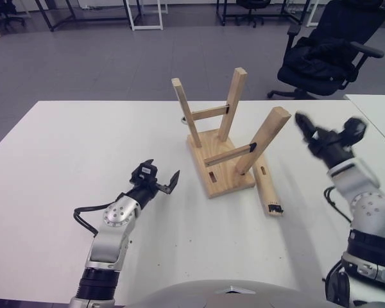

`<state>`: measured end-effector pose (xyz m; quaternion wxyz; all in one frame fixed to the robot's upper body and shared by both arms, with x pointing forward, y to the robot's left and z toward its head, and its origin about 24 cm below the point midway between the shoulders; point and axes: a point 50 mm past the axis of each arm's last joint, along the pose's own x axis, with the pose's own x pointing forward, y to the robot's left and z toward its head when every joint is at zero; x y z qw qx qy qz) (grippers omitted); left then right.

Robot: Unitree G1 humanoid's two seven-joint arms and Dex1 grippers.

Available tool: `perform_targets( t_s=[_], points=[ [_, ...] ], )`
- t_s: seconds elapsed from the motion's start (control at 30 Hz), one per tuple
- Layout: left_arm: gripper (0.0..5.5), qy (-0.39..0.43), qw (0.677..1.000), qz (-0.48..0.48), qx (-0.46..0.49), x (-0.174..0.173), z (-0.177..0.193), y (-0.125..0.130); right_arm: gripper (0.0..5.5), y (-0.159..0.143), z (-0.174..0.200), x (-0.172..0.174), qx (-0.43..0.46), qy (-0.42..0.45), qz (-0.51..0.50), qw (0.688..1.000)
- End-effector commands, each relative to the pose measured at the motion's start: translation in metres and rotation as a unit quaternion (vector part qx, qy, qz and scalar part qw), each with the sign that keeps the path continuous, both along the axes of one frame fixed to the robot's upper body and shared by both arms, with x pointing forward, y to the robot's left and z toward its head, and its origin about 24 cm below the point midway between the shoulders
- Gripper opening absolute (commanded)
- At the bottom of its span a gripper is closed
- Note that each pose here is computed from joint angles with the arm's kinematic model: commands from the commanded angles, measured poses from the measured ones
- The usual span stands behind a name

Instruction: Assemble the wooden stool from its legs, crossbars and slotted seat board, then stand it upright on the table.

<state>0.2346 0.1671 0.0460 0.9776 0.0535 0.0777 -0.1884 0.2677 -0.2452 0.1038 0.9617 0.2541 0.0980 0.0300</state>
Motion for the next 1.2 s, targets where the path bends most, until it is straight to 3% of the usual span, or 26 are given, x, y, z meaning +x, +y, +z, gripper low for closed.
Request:
perform_targets(
  t_s=[0.03, 0.23, 0.73, 0.87, 1.03, 1.2],
  points=[
    [5.11, -0.012, 1.000, 0.004, -0.001, 0.003, 0.006, 0.002, 5.35, 0.008, -0.046, -0.017, -0.113, 0.125, 0.057, 0.984],
    [5.11, -0.011, 1.000, 0.005, -0.004, 0.002, 0.006, -0.002, 5.35, 0.029, -0.057, -0.026, -0.153, 0.155, 0.117, 0.969],
    [5.11, -0.006, 1.000, -0.005, 0.000, 0.002, 0.003, -0.007, 5.35, 0.052, -0.049, -0.010, -0.216, 0.144, 0.137, 0.956],
    [5.11, -0.005, 1.000, -0.003, 0.000, 0.001, 0.002, -0.007, 5.35, 0.052, -0.049, -0.008, -0.226, 0.153, 0.137, 0.952],
    [5.11, -0.004, 1.000, -0.009, 0.003, 0.001, 0.002, -0.009, 5.35, 0.056, -0.062, -0.021, -0.255, 0.216, 0.182, 0.925],
    [5.11, -0.004, 1.000, -0.009, 0.005, 0.001, 0.002, -0.009, 5.22, 0.042, -0.061, -0.023, -0.275, 0.227, 0.153, 0.922]
  ],
)
